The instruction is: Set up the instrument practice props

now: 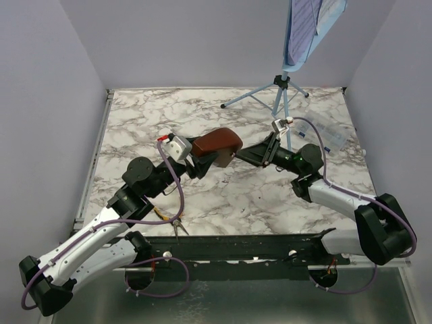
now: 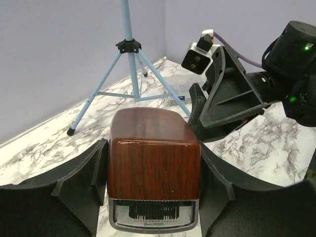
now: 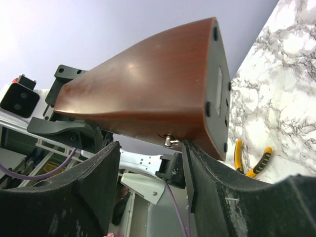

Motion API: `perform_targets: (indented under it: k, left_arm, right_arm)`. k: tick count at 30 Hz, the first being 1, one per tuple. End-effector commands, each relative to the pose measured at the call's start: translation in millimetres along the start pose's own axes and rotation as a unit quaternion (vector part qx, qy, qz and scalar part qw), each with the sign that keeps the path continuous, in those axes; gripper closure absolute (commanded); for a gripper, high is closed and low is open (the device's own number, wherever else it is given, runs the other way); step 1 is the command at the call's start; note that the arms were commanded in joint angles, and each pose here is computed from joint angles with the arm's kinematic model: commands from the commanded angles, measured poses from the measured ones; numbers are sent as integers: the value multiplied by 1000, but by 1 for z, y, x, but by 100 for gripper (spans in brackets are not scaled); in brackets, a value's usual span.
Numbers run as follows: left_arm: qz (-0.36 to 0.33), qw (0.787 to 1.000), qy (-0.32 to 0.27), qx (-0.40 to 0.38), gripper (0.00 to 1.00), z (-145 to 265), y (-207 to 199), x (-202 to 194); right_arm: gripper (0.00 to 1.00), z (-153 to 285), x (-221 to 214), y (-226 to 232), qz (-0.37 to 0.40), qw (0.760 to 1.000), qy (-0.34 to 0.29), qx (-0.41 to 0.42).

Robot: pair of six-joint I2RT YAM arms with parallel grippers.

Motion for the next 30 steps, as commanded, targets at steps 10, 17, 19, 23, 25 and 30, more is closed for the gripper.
perform_targets:
  k: [10, 17, 19, 23, 25, 30]
  left_arm:
    - [-3, 996, -91, -18, 100, -7, -6, 42]
    - [36, 994, -99, 10, 100, -8, -3, 48]
    - [75, 990, -108, 53, 100, -11, 2, 54]
    - [116, 983, -97, 101, 100, -18, 9, 57]
    - [130, 979, -82, 133, 100, -19, 14, 58]
    - [131, 963, 35, 231, 100, -25, 27, 49]
  right_arm:
    - [43, -2, 6, 15, 47, 999, -3, 26]
    - [43, -3, 11, 9, 92, 994, -14, -51]
    - [40, -9, 13, 11, 129, 987, -24, -91]
    - [35, -23, 15, 15, 213, 966, -25, -141]
    - [34, -28, 16, 15, 249, 953, -23, -173]
    - [30, -33, 5, -3, 326, 919, -3, -221]
Point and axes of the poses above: each gripper's point midway between its finger pads, its own z axis back along the fingers, its own y axis along the line the jaws close on, x = y × z, the point moved 8 cm from there along z, back along the fingers, and after that the axes turned 6 degrees about z, right-handed, at the moved point
